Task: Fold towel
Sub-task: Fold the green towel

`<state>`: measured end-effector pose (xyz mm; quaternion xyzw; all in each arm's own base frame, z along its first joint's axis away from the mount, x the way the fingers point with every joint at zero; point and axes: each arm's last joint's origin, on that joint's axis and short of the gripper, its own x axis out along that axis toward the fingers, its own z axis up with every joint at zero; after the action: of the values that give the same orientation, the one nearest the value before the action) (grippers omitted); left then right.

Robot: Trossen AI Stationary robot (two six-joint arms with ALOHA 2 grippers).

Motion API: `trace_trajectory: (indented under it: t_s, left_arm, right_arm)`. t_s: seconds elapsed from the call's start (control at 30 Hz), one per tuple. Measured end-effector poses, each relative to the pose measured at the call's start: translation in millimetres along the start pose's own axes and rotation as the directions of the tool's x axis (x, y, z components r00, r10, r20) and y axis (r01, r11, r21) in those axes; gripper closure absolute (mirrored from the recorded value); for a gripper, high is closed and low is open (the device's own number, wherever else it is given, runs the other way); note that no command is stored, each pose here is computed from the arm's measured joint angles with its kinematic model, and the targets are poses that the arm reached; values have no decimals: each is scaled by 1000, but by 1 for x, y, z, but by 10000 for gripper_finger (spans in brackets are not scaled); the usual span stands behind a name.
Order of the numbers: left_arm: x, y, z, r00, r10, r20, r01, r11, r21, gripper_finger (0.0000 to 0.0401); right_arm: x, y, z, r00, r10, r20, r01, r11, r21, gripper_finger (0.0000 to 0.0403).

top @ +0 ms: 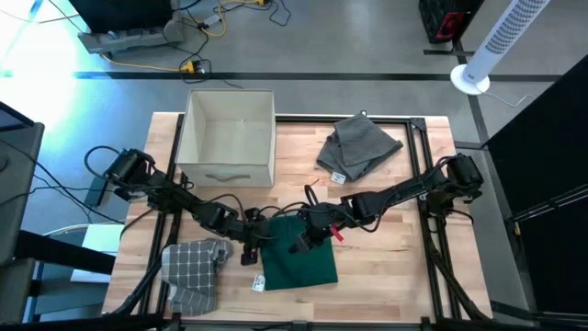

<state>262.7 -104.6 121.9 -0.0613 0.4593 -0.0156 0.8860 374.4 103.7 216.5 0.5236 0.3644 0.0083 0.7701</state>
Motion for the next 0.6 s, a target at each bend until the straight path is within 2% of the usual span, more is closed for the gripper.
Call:
trace_trajectory:
  t_s: [0.1, 0.23, 0.37, 0.47, 0.53, 0.6]
  left_arm:
    - [0, 1, 1, 1000, 2, 1, -2, 1000, -2, 381]
    - [-10, 2, 3, 1000, 0, -6, 0, 1000, -6, 381]
    - [-35, -2, 11, 999, 17, -40, -17, 1000, -3, 381]
    - [-49, -8, 18, 1000, -21, 18, 21, 1000, 2, 381]
    - [-52, -13, 24, 995, -56, 81, 55, 998, 23, 381]
    - [-52, -17, 28, 988, -83, 131, 76, 995, 59, 381]
  right_arm:
    - [-6, 2, 2, 1000, -2, 3, 3, 999, -40, 164]
    - [-29, 9, 1, 999, -42, 19, 44, 991, -128, 172]
    - [-51, 8, -16, 983, -183, -21, 173, 956, -239, 200]
    - [-54, -1, -33, 959, -277, -54, 245, 913, -326, 236]
    - [-47, -10, -45, 958, -280, -65, 229, 881, -413, 277]
    - [-37, -16, -54, 971, -239, -20, 196, 836, -513, 334]
